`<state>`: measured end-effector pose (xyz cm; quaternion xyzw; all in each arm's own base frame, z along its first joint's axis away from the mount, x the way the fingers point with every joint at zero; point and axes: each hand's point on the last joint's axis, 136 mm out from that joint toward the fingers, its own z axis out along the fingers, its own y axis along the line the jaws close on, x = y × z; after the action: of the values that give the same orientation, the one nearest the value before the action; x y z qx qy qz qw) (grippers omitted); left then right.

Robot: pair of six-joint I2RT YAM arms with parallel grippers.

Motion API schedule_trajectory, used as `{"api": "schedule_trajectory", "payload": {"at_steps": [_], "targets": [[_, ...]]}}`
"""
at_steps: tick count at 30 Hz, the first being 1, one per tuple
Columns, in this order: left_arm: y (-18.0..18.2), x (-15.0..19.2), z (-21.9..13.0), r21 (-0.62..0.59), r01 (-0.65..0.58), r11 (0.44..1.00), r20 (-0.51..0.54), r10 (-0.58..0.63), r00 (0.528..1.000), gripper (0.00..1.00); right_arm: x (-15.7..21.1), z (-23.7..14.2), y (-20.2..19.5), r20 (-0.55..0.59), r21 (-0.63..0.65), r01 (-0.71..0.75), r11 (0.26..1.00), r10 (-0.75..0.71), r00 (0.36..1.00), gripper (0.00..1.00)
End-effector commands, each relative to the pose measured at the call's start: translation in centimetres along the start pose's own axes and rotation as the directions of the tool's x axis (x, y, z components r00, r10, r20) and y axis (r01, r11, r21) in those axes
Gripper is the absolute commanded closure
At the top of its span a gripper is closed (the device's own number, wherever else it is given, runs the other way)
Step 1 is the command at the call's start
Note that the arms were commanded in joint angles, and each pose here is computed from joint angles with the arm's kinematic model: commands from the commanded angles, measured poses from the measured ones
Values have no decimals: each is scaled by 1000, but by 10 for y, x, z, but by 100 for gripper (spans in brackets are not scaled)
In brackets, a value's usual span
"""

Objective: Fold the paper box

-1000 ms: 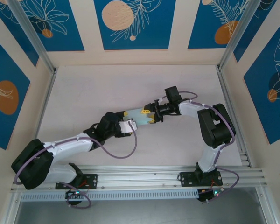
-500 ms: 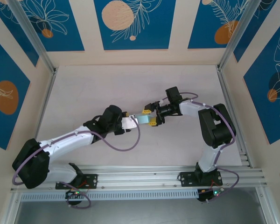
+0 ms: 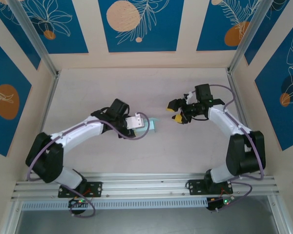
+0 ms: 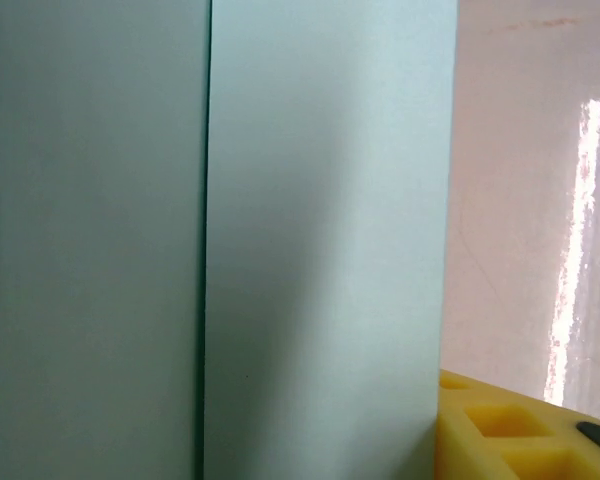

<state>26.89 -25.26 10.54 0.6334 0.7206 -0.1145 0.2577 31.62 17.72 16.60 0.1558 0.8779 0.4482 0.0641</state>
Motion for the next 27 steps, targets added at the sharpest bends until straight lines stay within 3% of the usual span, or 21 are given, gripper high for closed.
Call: {"api": "schedule_trajectory", "payload": {"at_steps": [1,7,11,18,27], "targets": [[-4,-13,0,131,4,991,43,-9,999,65,5,-12,-8,63,113,146,983,-153,986,32],[9,-11,14,221,29,975,-40,-21,999,59,23,-16,10,93,183,407,895,-428,899,32],[15,-12,14,203,16,979,-45,-7,999,57,24,-15,14,99,255,518,817,-555,826,32],[18,-17,9,173,5,985,-28,0,1000,39,19,5,11,60,275,629,727,-666,743,32],[17,-10,13,164,13,986,-65,-3,998,38,31,33,24,5,191,713,674,-727,686,32]]}}
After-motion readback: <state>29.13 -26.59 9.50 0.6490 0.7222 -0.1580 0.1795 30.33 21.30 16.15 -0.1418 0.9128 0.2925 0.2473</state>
